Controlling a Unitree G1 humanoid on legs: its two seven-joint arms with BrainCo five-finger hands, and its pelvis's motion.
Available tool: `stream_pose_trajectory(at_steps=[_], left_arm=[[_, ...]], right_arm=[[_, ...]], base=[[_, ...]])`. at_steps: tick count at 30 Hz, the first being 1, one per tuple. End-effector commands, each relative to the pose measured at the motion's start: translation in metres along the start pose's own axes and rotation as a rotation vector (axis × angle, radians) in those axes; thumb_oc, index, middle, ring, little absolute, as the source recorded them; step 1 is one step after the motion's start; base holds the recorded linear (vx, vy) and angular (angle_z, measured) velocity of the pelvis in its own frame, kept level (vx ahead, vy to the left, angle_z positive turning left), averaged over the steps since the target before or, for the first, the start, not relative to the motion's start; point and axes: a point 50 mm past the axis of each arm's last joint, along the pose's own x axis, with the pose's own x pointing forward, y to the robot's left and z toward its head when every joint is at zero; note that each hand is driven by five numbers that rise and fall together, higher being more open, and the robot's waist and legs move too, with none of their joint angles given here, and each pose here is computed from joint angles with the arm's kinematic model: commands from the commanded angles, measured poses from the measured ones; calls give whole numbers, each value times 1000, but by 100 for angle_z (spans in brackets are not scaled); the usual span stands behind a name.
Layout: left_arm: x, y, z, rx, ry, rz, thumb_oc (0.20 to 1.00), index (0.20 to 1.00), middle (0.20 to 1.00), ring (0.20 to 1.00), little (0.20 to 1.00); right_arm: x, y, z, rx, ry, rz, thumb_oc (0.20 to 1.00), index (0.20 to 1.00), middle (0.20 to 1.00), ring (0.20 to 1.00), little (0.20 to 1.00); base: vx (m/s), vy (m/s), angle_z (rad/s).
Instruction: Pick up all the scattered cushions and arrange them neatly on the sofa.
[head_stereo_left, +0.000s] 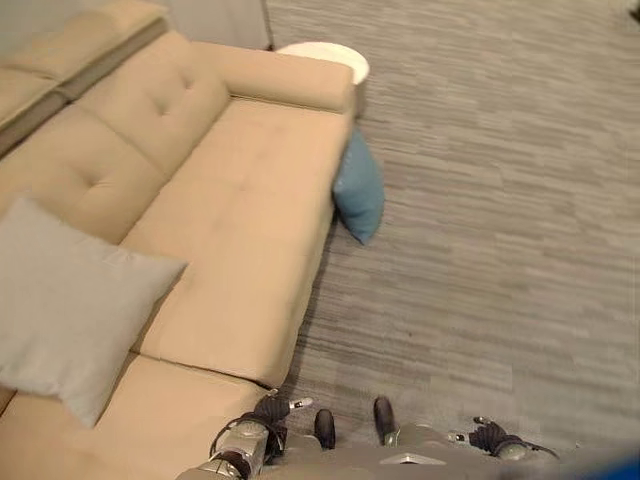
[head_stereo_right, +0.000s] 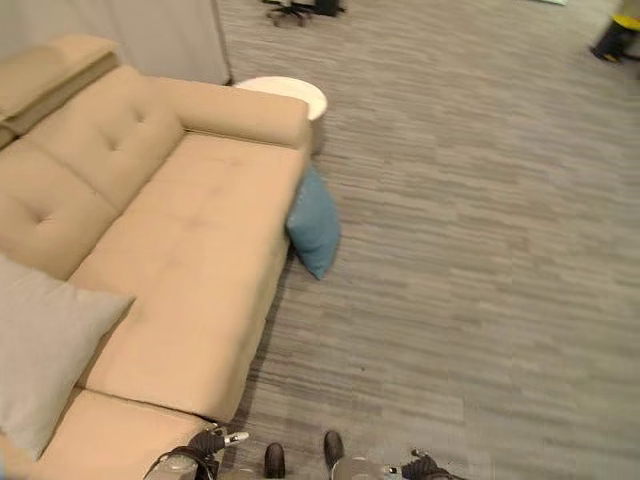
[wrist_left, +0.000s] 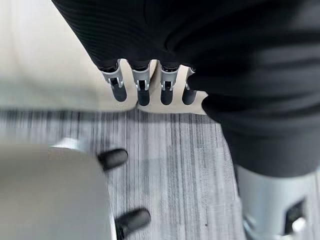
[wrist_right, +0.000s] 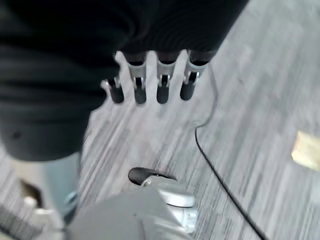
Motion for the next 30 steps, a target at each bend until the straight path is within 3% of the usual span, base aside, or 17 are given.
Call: stream_pose_trajectory(at_steps=[1, 9, 19, 30], left_arm=[[-2, -1, -18, 8, 66, 12, 1000, 1000, 1000, 1000, 1000], [-2, -4, -18, -4, 66, 9, 1000, 1000, 1000, 1000, 1000], [1, -30, 7, 69, -8, -67, 1000, 1000, 1000, 1000, 1000], [3, -18, 10, 18, -2, -39, 1000, 1000, 1000, 1000, 1000]], right_arm=[[-2, -2, -16, -56, 42, 6, 1000, 1000, 1000, 1000, 1000], [-2, 0, -19, -41, 57, -8, 1000, 1000, 1000, 1000, 1000], [-5, 1, -31, -5, 76, -26, 1000, 1000, 1000, 1000, 1000], [-6, -11, -42, 2, 94, -47, 1000, 1000, 1000, 1000, 1000]], base=[[-22, -26, -94], [54, -105, -51], [83, -204, 0], [201, -26, -36]])
